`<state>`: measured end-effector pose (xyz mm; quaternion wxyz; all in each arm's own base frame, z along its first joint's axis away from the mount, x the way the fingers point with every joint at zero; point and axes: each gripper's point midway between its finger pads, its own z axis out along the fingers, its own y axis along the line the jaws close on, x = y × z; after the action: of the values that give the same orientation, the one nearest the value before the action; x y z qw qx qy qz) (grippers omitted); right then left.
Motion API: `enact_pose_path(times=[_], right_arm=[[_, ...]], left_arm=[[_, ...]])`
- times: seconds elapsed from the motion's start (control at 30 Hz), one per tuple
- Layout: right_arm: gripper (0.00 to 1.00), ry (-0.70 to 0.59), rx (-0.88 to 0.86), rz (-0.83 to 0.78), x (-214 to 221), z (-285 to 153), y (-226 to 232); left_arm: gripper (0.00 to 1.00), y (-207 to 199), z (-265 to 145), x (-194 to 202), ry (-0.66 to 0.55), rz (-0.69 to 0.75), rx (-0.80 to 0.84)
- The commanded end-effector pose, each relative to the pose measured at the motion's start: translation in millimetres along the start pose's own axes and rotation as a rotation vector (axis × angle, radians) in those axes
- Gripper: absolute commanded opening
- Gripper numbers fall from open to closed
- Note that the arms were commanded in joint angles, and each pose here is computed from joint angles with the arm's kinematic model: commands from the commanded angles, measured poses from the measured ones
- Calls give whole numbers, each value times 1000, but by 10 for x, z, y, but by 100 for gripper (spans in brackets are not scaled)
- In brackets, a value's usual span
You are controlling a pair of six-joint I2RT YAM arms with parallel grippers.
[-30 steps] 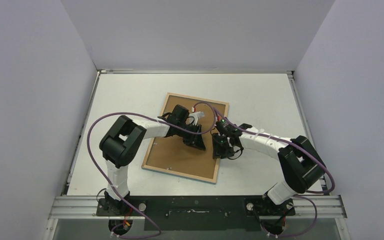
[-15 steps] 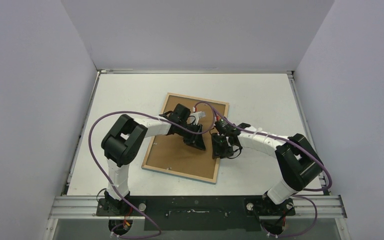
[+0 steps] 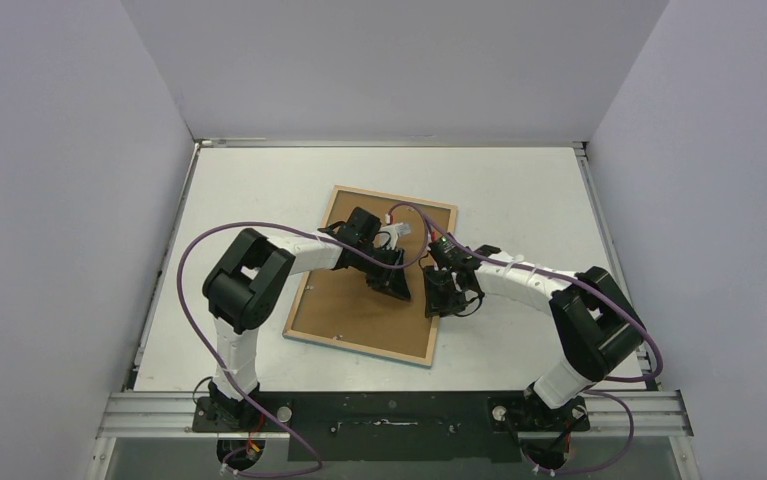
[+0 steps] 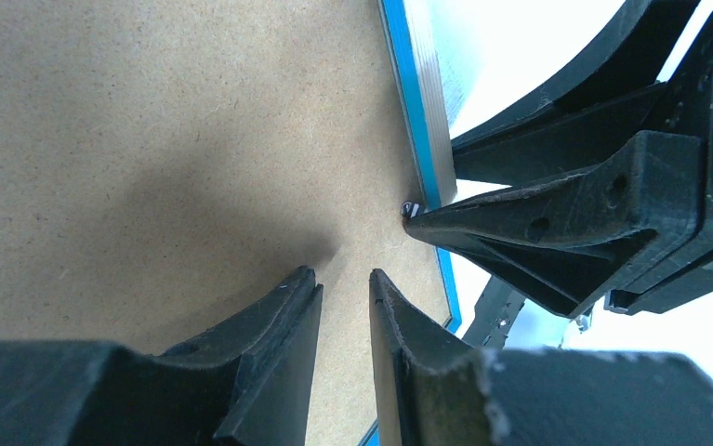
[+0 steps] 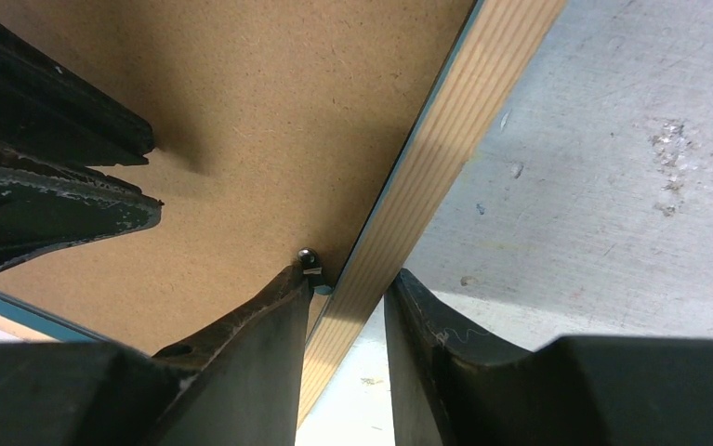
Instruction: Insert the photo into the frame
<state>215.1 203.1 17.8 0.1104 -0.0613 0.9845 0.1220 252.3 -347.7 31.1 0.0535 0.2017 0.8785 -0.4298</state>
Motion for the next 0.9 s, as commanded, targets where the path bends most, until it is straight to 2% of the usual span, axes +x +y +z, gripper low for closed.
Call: enact_pose_path(times=[0.0, 0.27, 0.47, 0.5, 0.53, 0.63, 0.67, 0.73, 0.87], right_arm=[[21, 16, 67, -78, 33, 117, -145], [10, 1, 70, -82, -16, 98, -135], [7, -27, 26, -31, -79, 50, -22], [9, -32, 15, -9, -97, 29, 9], [17, -40, 9, 8, -127, 5, 23], [52, -94, -18, 68, -287, -133, 103], [58, -123, -27, 90, -368, -201, 115], [63, -174, -47, 136, -532, -323, 105], [65, -259, -46, 258, -857, -481, -122]], left_arm=[[26, 244, 90, 186, 60, 1, -92], [27, 179, 59, 167, 57, 10, -76], [33, -67, -50, 4, 4, 28, -3], [33, -134, -99, -57, -16, 36, 11], [35, -184, -142, -113, -34, 40, 22], [40, -315, -301, -317, -106, 47, 57], [42, -348, -356, -385, -130, 44, 70], [44, -386, -459, -530, -178, 19, 91], [45, -418, -548, -788, -240, -10, 116]])
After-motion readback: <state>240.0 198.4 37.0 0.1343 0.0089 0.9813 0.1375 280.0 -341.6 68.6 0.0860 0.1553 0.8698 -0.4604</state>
